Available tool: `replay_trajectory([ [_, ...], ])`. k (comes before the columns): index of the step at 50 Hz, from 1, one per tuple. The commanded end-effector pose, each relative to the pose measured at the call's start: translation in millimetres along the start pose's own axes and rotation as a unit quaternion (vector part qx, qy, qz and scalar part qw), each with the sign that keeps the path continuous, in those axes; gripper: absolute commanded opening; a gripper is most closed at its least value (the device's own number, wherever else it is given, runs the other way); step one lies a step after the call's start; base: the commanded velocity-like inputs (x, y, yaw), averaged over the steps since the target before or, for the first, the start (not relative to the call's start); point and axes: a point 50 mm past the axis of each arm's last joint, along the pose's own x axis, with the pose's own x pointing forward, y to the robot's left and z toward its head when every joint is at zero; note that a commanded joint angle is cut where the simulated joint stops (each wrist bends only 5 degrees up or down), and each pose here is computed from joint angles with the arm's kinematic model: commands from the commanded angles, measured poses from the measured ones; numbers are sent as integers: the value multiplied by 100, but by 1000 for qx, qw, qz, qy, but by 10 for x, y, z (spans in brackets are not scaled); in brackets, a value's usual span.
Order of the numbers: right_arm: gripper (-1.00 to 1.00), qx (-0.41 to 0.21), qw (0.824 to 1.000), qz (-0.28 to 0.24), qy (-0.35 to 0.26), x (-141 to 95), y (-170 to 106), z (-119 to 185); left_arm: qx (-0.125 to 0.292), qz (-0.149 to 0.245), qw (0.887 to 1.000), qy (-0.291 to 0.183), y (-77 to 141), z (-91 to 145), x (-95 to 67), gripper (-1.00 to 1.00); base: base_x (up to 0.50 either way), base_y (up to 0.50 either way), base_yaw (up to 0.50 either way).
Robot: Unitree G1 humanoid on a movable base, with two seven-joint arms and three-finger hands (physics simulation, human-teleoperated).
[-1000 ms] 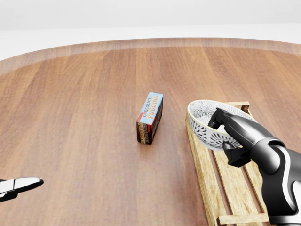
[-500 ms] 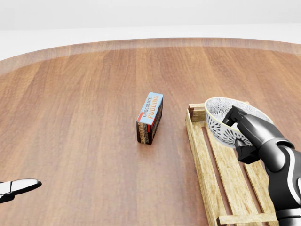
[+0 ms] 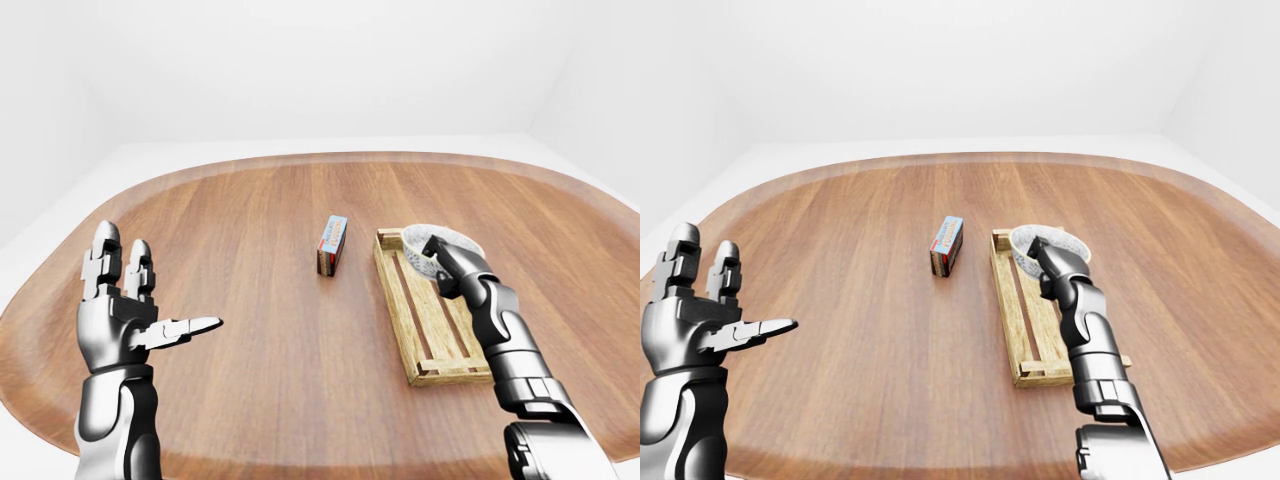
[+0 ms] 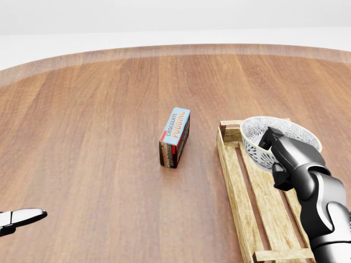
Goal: Pick up the bowl on the left and put it in the tray.
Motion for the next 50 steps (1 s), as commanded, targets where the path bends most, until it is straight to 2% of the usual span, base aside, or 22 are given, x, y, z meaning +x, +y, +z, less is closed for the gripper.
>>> replay_trajectory([
  [1, -100, -30, 999, -4, 20, 86, 127, -12, 3, 1, 1000, 29, -39, -150, 14, 100, 0, 0, 0],
  [15, -100, -23, 999, -10, 36, 148, 183, -65, 5, 1, 999, 38, -27, -189, 15, 100, 0, 0, 0],
  [50, -100, -4, 996, 35, 80, 176, 640, -186, 1, 2, 999, 45, -17, -223, 17, 100, 0, 0, 0],
])
